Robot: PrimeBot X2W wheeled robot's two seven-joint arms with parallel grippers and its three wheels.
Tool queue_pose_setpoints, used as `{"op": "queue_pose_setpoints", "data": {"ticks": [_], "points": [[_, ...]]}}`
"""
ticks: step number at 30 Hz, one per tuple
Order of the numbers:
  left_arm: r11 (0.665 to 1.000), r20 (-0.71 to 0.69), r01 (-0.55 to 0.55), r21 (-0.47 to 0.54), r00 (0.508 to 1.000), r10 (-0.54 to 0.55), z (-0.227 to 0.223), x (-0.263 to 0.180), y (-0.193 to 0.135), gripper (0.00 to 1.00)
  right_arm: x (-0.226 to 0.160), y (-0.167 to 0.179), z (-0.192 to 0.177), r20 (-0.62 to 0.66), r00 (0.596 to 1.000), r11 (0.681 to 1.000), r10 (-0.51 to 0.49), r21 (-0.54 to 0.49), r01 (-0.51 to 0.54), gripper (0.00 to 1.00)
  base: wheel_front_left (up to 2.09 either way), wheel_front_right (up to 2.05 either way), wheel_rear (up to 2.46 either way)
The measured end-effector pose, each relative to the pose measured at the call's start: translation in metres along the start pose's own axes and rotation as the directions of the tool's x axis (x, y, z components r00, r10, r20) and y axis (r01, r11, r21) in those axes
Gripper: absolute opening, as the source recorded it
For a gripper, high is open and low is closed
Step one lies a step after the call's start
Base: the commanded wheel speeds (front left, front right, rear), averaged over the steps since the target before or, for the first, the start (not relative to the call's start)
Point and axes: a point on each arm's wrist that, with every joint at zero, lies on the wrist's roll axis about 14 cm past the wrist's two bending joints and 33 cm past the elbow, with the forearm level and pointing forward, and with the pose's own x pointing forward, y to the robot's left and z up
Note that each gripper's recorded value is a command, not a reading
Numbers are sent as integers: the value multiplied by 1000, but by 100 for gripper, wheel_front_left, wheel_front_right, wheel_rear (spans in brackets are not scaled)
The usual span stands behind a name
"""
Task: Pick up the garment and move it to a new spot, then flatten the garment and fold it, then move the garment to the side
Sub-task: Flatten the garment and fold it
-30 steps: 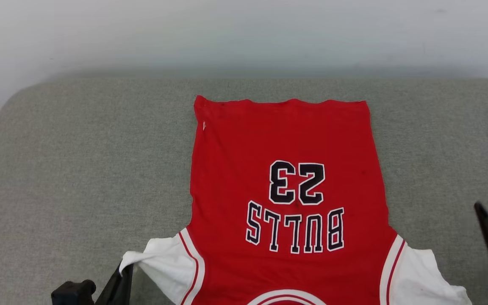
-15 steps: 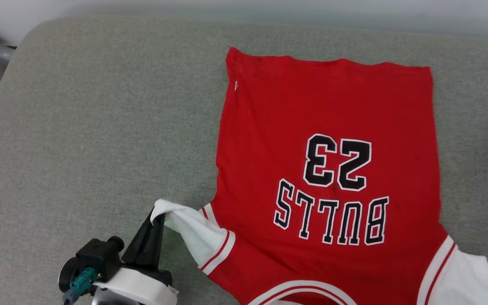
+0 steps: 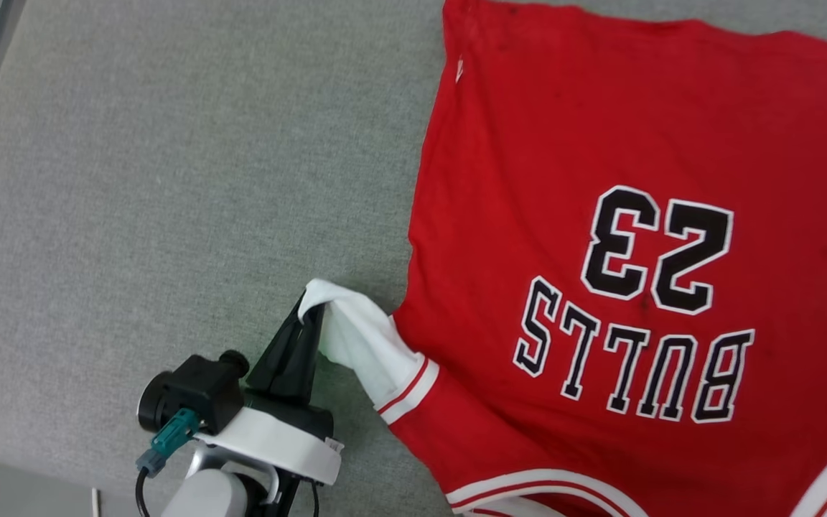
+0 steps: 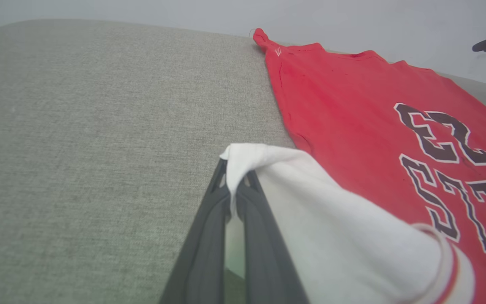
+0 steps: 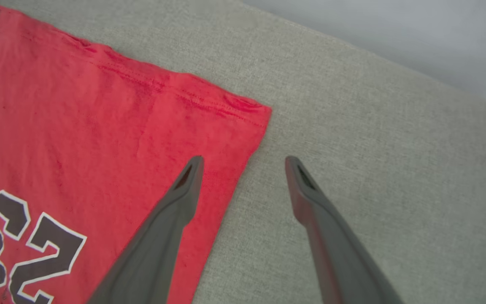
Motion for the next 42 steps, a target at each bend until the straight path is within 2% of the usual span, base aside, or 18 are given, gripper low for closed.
{"op": "queue_pose_setpoints", "data": {"ticks": [10,17,18,19,23,29,34,42], "points": [[1000,-17,-12,10,1000,12,-10,13,4,0,66,14,-36,-201,979,1000,19,15,-17,100,0,0,0],[1000,-29,-15,12,999,15,-16,15,5,0,80,15,-59,-270,963,1000,8,-18,-14,100,0,0,0],[1000,-28,-16,12,999,16,-16,15,5,0,80,13,-60,-272,962,1000,5,-17,-10,34,0,0,0],[1000,-26,-16,13,1000,17,-15,15,5,0,79,12,-60,-270,963,1000,3,-16,-8,0,0,0,0],[1000,-21,-14,15,1000,14,-14,16,6,0,75,7,-56,-244,970,1000,-10,-18,5,0,0,0,0],[1000,-9,-18,16,1000,18,-10,11,7,0,55,10,-36,-135,991,999,-19,-49,12,0,0,0,0],[1000,14,-12,11,1000,12,-2,1,4,0,21,10,-15,-16,1000,995,-21,-97,19,0,0,0,0],[1000,44,0,8,999,-1,9,-19,0,0,-47,5,-30,75,997,984,-14,-174,27,0,0,0,0]]}}
